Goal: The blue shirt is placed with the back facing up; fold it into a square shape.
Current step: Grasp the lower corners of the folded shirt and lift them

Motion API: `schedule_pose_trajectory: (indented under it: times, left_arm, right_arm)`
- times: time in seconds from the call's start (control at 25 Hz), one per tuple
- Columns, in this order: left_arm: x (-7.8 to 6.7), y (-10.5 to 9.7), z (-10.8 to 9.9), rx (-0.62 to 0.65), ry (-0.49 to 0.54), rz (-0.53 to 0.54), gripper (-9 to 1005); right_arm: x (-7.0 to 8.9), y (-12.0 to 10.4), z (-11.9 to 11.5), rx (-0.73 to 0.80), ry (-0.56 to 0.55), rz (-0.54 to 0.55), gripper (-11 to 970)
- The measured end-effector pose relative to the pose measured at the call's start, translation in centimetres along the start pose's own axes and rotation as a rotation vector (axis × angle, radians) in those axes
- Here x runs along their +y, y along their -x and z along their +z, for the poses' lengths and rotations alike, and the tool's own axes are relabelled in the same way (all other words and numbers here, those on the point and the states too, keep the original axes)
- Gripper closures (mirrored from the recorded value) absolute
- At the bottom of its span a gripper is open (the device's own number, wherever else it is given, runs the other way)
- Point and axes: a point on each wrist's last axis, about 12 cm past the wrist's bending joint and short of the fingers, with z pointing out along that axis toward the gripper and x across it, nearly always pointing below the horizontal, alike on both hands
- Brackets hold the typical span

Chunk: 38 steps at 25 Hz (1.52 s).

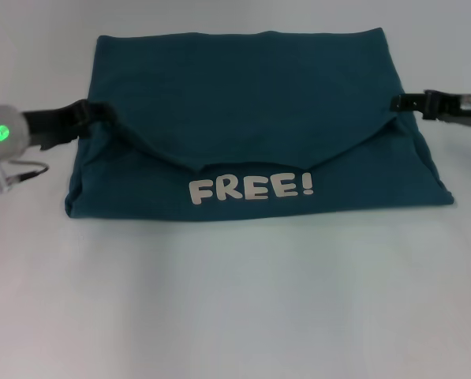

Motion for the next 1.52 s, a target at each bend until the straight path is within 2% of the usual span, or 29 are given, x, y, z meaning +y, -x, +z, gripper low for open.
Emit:
schedule_pose_trajectory:
  times: [0.08, 0.32, 0.48, 0.64, 0.84, 1.0, 1.2, 1.52]
  left_arm:
    - [1.7, -1.0, -2.4, -0.008, -0.107, -0.092, 481]
    - [4.9, -2.9, -5.6, 0.005, -0.23, -0.196, 393]
    - [6.7, -5.0, -6.3, 0.016, -0.254, -0.213, 394]
    - [7.9, -6.4, -6.4, 0.004, -0.254, -0.203, 395]
    - [8.8, -7.1, -5.8, -0.022, -0.184, -0.18, 397]
    - [8.8, -7.4, -5.2, -0.021, -0.156, -0.179, 398]
    - [8.1, -7.6, -4.1, -0.023, -0.148, -0.07, 399]
    - [7.8, -8.0, -3.4, -0.007, -0.139, -0.036, 401]
  right_arm:
    - [-0.8, -1.1, -1.5, -0.014, 0.077, 0.061, 240]
    - [-3.5, -6.0, -5.4, 0.011, 0.294, 0.235, 150]
    - [-4.6, -8.9, -7.7, 0.026, 0.405, 0.315, 120]
    - [-4.7, -10.8, -8.8, 0.006, 0.505, 0.354, 120]
    - [-4.8, -11.6, -8.8, -0.004, 0.511, 0.355, 120]
    - [-4.9, -11.7, -8.8, -0.007, 0.506, 0.347, 120]
    - [-5.3, -11.4, -8.7, -0.02, 0.478, 0.339, 120]
    - [-5.5, -11.6, -8.7, -0.024, 0.463, 0.343, 120]
